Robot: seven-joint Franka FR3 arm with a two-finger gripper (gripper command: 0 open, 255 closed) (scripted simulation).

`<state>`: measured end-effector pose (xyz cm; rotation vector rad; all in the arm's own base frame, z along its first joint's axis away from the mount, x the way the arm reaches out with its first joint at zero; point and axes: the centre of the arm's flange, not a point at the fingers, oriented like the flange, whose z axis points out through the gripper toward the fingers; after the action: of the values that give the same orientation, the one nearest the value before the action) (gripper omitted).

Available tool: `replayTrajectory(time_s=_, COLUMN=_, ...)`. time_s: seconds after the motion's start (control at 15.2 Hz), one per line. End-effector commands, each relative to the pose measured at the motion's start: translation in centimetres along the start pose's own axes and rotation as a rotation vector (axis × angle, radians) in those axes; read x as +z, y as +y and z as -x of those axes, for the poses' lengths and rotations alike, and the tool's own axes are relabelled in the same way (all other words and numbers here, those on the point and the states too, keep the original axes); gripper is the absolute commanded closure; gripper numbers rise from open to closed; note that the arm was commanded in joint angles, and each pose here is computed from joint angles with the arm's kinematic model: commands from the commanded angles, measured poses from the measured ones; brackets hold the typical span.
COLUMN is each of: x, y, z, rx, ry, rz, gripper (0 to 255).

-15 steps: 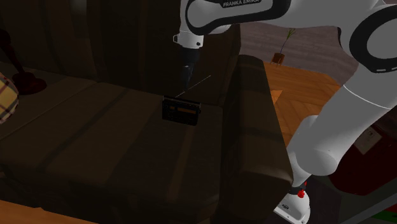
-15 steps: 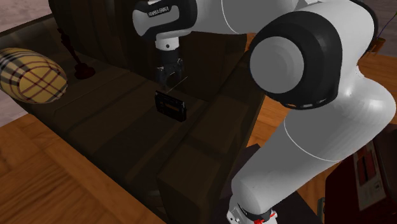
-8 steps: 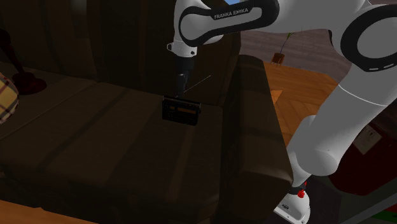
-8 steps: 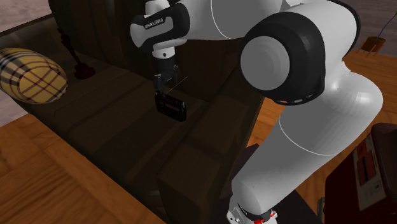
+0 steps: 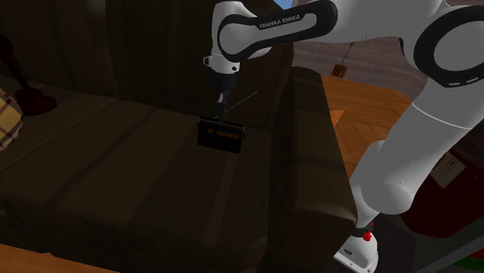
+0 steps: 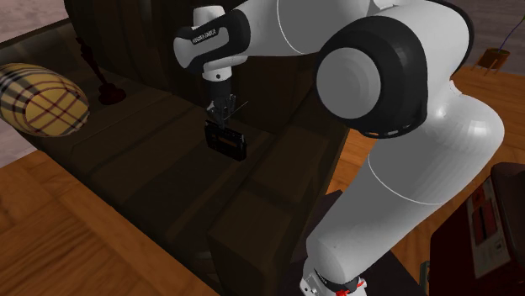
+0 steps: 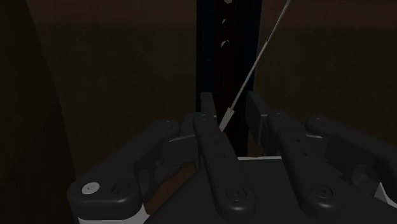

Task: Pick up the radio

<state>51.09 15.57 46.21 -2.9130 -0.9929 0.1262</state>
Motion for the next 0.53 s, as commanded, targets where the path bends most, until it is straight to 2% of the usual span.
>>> replayTrajectory(time_s=0.0, x=0.1, y=0.0, z=0.0, rx=0.000, ry=-0.001, rz=0.000, gripper=255)
replayTrajectory(time_s=0.26, x=0.1, y=0.0, z=0.0, rx=0.000, ry=-0.001, rz=0.000, gripper=255)
replayTrajectory(time_s=0.46, x=-1.5, y=-0.1, z=0.1, rx=0.000, ry=-0.001, rz=0.000, gripper=255)
